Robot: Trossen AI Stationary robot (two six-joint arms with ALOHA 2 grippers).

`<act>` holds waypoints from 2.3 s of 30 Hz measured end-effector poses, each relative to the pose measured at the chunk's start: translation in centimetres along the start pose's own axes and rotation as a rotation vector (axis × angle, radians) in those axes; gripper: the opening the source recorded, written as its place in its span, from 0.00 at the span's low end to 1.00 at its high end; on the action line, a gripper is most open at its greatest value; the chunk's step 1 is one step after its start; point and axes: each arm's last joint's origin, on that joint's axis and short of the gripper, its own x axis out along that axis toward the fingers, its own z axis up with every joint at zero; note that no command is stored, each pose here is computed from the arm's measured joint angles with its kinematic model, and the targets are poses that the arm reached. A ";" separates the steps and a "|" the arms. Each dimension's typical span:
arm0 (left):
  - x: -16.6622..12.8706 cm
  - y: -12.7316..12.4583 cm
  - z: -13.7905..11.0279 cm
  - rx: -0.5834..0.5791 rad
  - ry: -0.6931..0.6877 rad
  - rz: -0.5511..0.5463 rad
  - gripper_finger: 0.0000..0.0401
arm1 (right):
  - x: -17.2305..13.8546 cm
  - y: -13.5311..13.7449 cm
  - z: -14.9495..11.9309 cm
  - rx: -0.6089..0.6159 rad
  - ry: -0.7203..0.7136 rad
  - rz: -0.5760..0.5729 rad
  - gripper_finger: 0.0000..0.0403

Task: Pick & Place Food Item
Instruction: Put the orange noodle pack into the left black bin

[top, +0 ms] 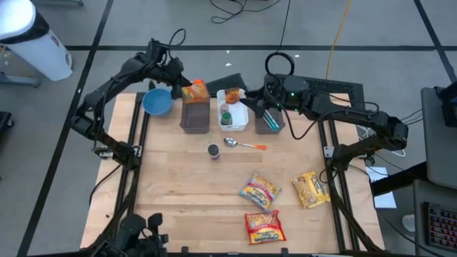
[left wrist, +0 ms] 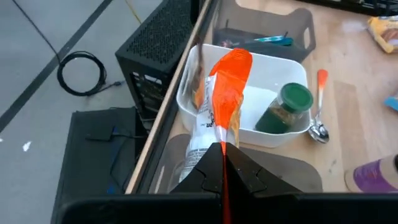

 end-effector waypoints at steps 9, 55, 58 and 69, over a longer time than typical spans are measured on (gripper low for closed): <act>1.6 3.0 -2.1 -0.157 0.013 -0.046 0.00 | -0.1 -0.6 0.3 0.003 -0.012 -0.021 0.62; 7.2 7.2 -1.1 -0.063 0.283 -0.144 0.00 | -0.4 -1.9 0.6 0.014 0.003 -0.082 0.62; 7.4 7.2 -0.8 -0.047 0.270 -0.137 0.00 | -0.4 -1.9 0.6 0.014 0.002 -0.083 0.62; 7.5 7.2 -0.8 -0.045 0.268 -0.131 0.01 | -0.4 -2.0 0.6 0.014 0.002 -0.084 0.62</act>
